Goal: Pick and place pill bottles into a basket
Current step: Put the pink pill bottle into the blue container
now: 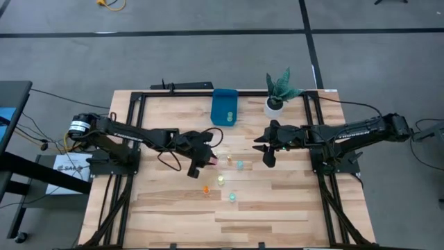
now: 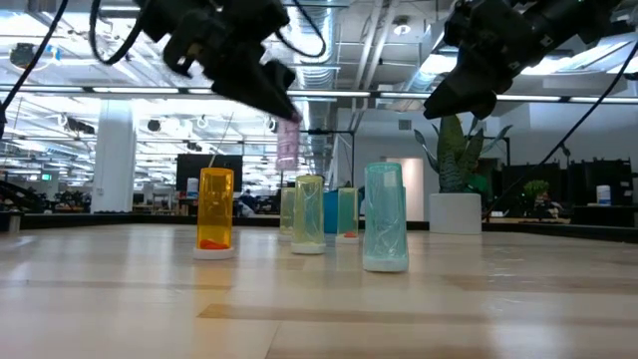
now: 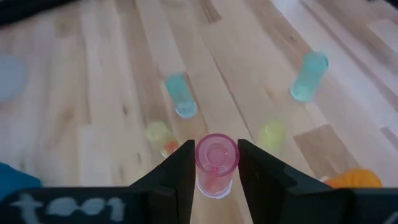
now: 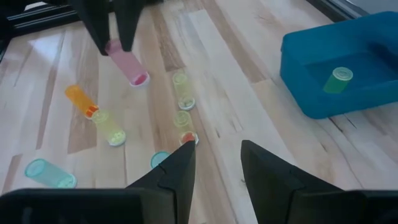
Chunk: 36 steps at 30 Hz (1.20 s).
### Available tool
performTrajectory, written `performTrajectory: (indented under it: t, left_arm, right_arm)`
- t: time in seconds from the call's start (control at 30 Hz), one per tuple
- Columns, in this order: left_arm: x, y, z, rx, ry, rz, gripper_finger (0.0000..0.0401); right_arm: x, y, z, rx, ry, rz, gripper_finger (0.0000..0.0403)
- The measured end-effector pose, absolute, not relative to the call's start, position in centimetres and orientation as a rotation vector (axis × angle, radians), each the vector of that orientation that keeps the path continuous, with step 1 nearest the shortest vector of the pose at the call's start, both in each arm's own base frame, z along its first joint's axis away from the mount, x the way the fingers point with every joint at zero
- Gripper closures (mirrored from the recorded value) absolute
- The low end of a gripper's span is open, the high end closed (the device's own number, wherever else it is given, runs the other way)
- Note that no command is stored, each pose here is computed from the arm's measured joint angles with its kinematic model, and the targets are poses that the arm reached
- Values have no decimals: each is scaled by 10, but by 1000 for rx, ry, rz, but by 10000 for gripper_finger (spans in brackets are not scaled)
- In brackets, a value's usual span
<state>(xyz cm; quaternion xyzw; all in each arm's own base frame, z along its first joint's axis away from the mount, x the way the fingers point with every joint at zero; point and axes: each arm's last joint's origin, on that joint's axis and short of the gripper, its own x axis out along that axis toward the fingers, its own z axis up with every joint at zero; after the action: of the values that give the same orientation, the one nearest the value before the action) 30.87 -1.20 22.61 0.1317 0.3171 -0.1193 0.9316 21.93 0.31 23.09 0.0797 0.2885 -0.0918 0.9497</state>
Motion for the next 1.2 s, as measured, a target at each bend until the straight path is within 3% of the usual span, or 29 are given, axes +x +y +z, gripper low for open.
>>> performTrajectory:
  t: [0.27,0.77,1.0,1.2]
  left_arm:
    - [314,14,242,334,643,-158,302]
    - [289,133,249,376,576,12,302]
    - [273,173,263,413,524,49,302]
    - [284,204,266,396,551,13,302]
  right_arm:
    - [219,-9,231,178,583,-240,281]
    - [219,-34,234,-25,570,-281,281]
    - [220,-48,240,-104,517,-315,281]
    - [217,-60,240,-104,522,-368,281]
